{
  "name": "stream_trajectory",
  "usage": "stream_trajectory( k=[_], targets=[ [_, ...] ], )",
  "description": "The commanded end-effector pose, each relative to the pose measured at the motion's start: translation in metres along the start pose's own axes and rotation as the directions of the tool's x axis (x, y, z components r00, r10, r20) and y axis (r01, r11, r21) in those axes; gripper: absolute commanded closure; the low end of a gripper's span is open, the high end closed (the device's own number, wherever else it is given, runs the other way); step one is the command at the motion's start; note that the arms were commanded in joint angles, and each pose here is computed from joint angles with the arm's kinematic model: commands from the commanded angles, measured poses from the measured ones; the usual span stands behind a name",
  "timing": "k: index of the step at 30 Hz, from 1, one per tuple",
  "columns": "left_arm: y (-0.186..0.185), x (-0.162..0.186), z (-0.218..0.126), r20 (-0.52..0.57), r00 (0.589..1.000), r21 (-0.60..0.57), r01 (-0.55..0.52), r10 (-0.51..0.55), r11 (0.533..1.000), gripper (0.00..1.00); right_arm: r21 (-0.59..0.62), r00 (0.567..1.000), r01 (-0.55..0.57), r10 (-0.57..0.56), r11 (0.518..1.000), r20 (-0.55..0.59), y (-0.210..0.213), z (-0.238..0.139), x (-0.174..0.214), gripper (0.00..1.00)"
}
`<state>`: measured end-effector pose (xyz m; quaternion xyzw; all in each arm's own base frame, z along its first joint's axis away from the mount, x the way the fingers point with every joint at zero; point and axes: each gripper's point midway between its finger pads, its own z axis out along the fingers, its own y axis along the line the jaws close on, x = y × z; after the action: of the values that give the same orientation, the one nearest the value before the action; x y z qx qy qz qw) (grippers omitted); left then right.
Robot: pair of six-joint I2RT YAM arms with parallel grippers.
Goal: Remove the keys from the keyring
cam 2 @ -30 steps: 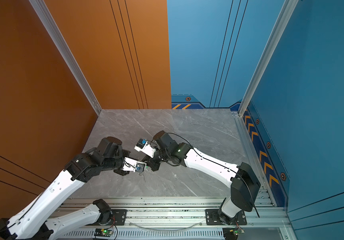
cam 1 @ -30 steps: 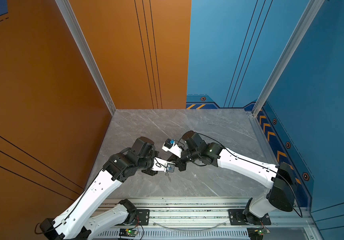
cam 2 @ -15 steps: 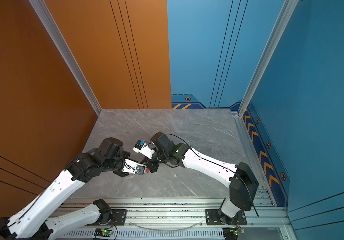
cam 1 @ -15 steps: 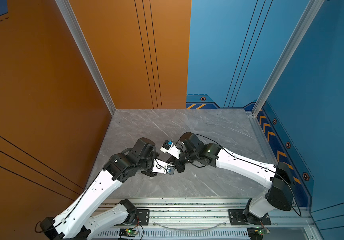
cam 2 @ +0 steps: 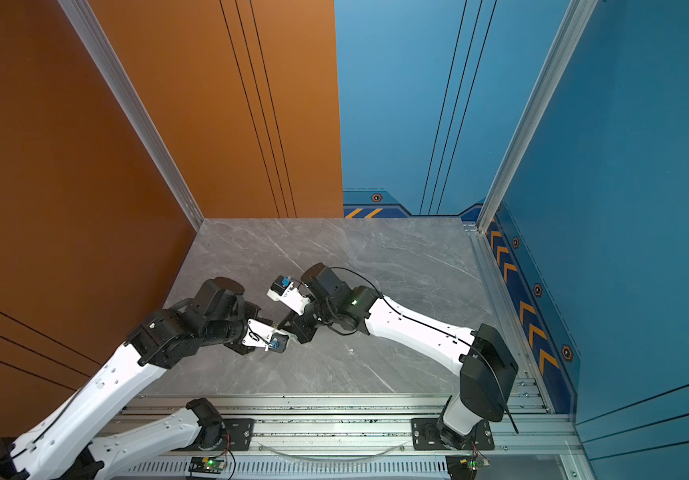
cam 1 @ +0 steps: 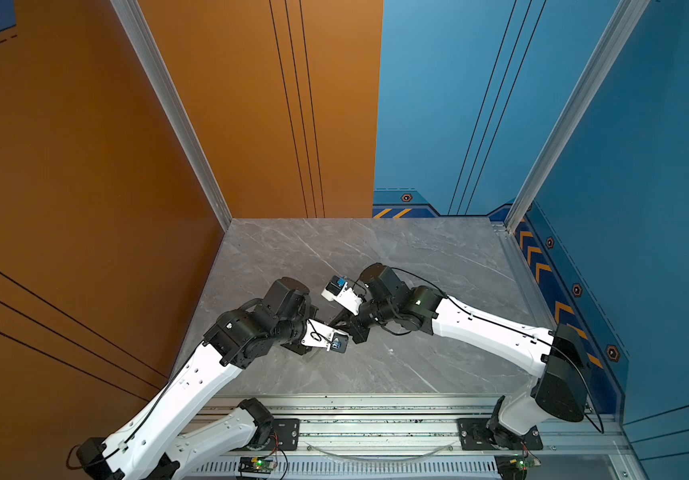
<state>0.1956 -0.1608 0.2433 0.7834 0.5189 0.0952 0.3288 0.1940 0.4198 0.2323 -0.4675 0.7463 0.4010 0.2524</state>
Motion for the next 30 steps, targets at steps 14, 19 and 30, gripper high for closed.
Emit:
stream_trajectory(
  k=[14,19,30],
  targets=[
    [-0.008,-0.011,0.006,0.032,0.997,0.060,-0.067,0.066,0.996,1.00,0.047,0.999,0.008,-0.009,0.999,0.038,-0.003,0.002,-0.018,1.00],
    [-0.007,-0.015,0.004,0.046,0.996,0.052,-0.073,0.071,0.996,1.00,0.095,1.000,-0.016,0.015,0.995,0.017,-0.012,0.003,-0.013,1.00],
    [-0.013,-0.009,-0.001,0.016,0.998,0.031,-0.063,0.063,0.998,1.00,0.202,0.990,-0.120,0.103,0.972,0.093,-0.039,-0.013,-0.014,1.00]
  ],
)
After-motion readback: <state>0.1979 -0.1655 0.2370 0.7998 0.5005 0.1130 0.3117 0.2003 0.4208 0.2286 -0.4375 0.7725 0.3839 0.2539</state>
